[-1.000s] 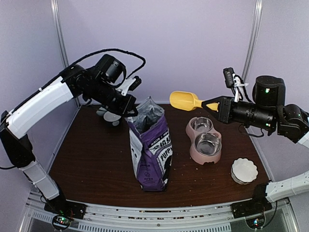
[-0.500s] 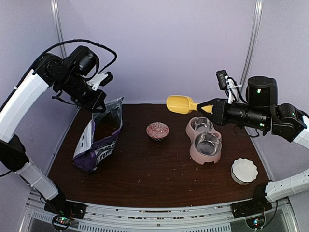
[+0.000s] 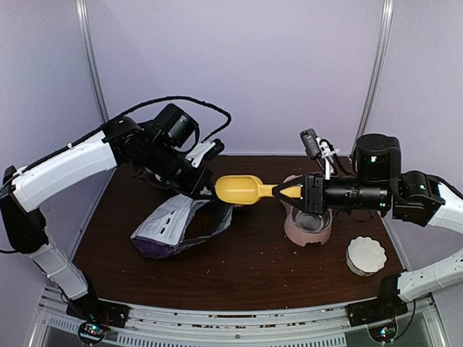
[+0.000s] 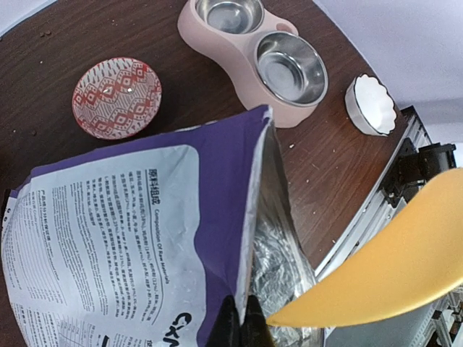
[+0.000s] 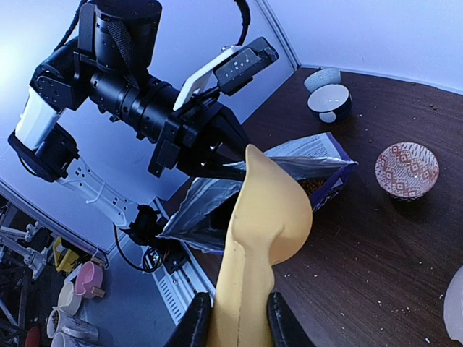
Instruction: Serve the pet food
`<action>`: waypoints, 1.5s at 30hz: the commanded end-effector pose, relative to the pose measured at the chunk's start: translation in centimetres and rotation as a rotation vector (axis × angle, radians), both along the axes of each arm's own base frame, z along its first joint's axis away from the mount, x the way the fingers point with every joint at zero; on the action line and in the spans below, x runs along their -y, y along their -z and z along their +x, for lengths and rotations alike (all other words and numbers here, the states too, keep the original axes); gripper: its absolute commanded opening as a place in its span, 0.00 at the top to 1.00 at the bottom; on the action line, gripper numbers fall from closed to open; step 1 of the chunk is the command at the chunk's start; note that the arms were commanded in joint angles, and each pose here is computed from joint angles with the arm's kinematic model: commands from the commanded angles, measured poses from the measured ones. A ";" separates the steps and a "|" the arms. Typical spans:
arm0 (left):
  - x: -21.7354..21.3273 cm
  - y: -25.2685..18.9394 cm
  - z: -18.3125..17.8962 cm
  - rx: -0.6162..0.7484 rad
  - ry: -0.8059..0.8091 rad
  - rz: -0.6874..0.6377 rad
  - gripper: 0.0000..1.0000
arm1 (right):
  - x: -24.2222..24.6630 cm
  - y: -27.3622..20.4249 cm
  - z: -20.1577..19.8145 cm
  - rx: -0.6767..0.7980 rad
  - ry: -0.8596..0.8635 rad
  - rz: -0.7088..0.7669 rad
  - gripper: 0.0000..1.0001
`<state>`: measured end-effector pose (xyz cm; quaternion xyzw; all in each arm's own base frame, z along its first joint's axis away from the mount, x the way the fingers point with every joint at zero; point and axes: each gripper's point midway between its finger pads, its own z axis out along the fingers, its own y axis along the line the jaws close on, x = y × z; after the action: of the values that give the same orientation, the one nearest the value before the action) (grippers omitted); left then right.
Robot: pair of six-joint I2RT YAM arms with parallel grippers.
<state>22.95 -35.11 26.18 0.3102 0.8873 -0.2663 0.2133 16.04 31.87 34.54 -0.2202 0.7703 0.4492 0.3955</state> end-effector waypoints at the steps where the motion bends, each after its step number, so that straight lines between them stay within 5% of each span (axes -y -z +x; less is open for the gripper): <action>1: 1.6 -3.2 0.8 0.074 0.002 -0.143 1.00 | -1.7 -0.2 -1.4 -0.021 -0.066 0.029 0.84; 12: 1.6 -4.0 1.1 0.131 -0.016 -0.132 1.00 | -2.2 4.7 -0.4 -0.049 0.004 -0.204 0.85; 23: 8.6 -8.7 -3.9 0.125 0.168 -0.407 1.00 | -5.5 10.2 4.1 -0.070 0.197 -0.272 0.85; 28: 9.1 -9.0 -4.5 0.136 0.169 -0.424 1.00 | -4.6 14.3 5.8 -0.103 0.332 -0.354 0.85; 36: 1.7 -6.8 -0.8 0.226 -0.034 -0.266 0.34 | -2.3 15.3 5.5 -0.078 0.355 -0.391 0.84; 39: -1.9 -4.3 1.5 0.206 -0.124 -0.253 0.23 | -1.6 15.5 5.2 -0.068 0.352 -0.395 0.84; 45: -8.5 6.3 5.6 0.046 -0.338 -0.156 0.22 | -1.0 15.8 5.3 -0.064 0.360 -0.387 0.84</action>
<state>26.70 -28.82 26.03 0.1963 0.8720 -0.2983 0.3348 20.39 34.36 18.54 -0.1526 0.8828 0.2436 0.3716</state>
